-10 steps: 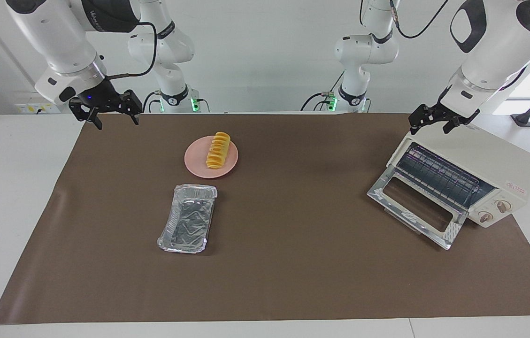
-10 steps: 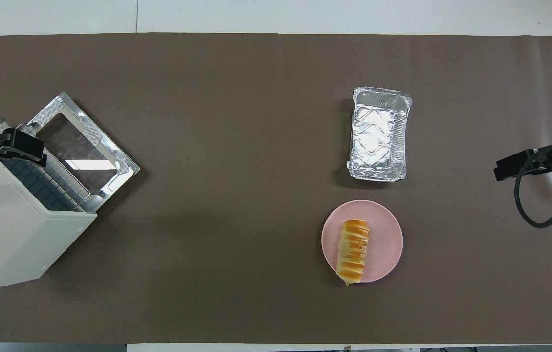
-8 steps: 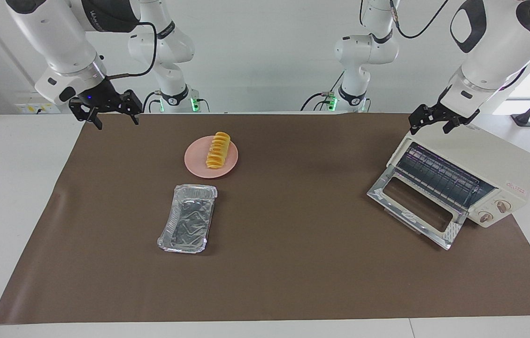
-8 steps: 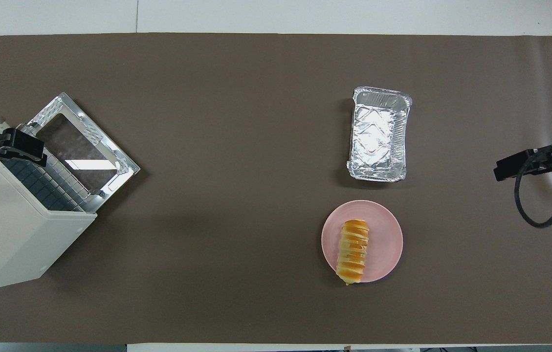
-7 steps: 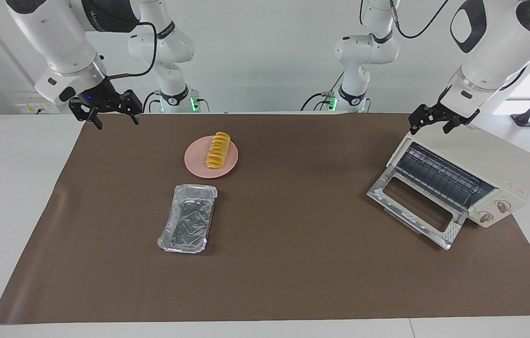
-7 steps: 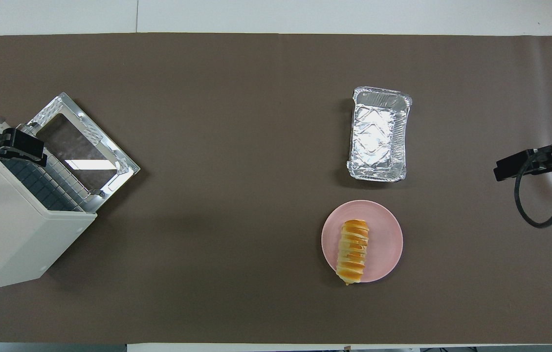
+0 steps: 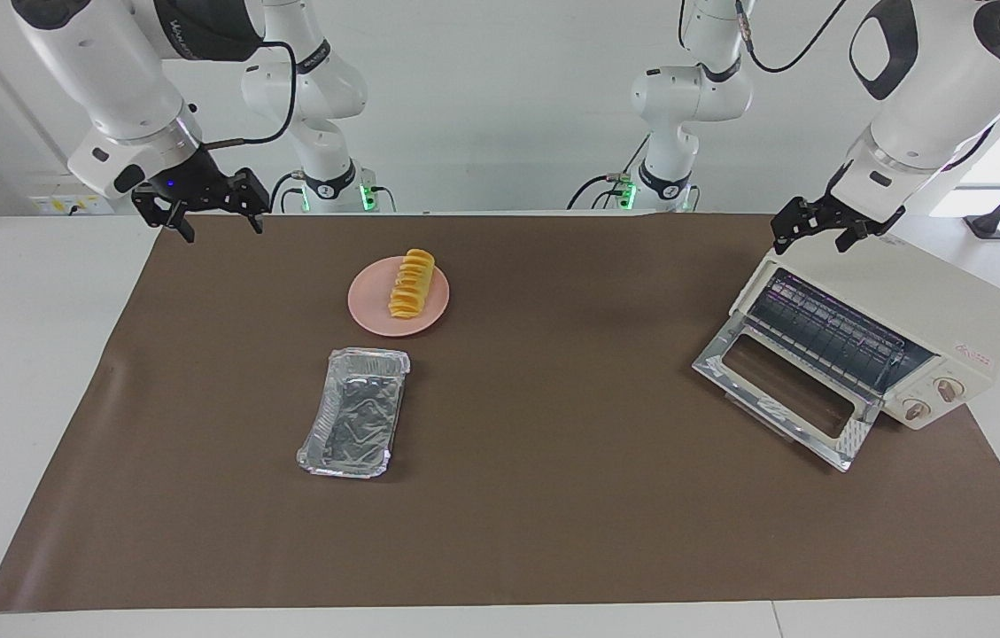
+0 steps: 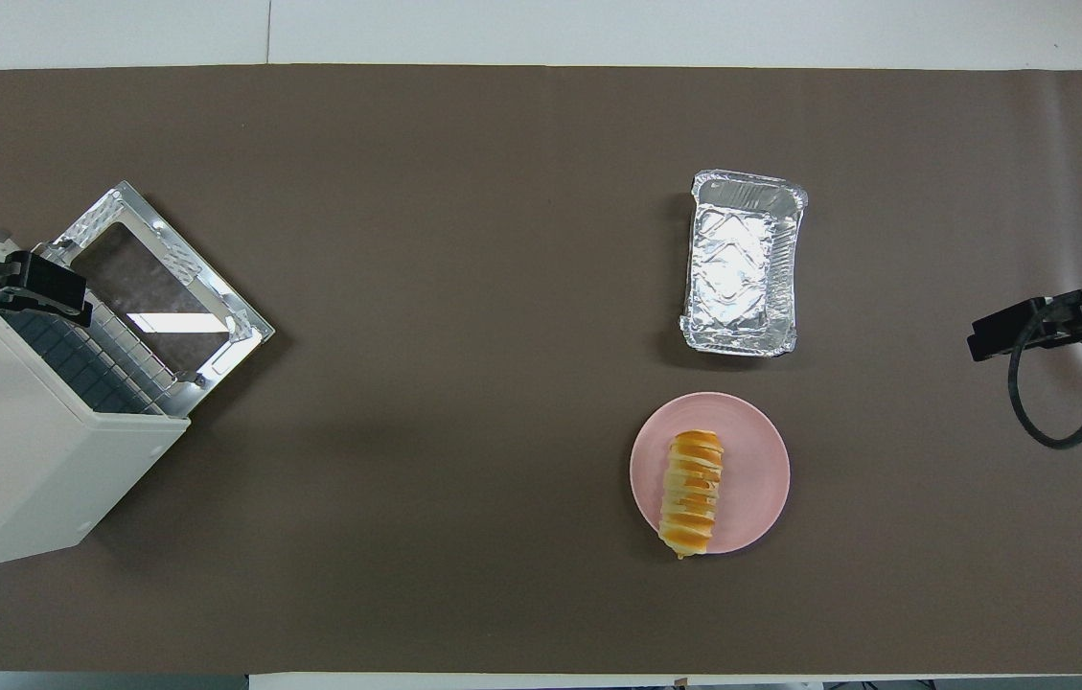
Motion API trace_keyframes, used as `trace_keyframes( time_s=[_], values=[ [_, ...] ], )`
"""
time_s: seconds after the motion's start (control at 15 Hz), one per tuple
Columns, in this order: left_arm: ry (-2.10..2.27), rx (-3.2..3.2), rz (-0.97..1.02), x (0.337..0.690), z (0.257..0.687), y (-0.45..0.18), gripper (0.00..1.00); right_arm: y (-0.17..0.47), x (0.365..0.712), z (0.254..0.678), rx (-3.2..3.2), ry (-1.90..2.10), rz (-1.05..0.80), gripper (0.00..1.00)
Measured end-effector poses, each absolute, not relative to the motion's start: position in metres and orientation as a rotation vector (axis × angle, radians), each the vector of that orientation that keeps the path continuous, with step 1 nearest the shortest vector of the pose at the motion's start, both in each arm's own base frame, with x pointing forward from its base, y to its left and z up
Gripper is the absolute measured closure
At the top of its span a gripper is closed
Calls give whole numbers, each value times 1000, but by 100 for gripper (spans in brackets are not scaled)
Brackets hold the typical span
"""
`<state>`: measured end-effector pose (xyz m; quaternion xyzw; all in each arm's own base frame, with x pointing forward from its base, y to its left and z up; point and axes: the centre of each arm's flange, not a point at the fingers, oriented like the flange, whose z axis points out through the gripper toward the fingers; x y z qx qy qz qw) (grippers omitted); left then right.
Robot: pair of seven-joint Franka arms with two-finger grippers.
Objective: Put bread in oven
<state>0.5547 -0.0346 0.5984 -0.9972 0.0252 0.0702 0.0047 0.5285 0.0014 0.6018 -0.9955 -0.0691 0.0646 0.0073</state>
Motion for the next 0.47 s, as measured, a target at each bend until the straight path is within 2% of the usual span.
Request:
trace_keyframes(
  time_s=[0.27, 0.47],
  values=[
    [79, -3124, 220, 555, 598, -35, 0, 13, 519, 580, -3119, -182, 215, 0],
    [79, -3124, 220, 555, 598, -35, 0, 66, 497, 544, -3144, -79, 212, 0]
  ],
)
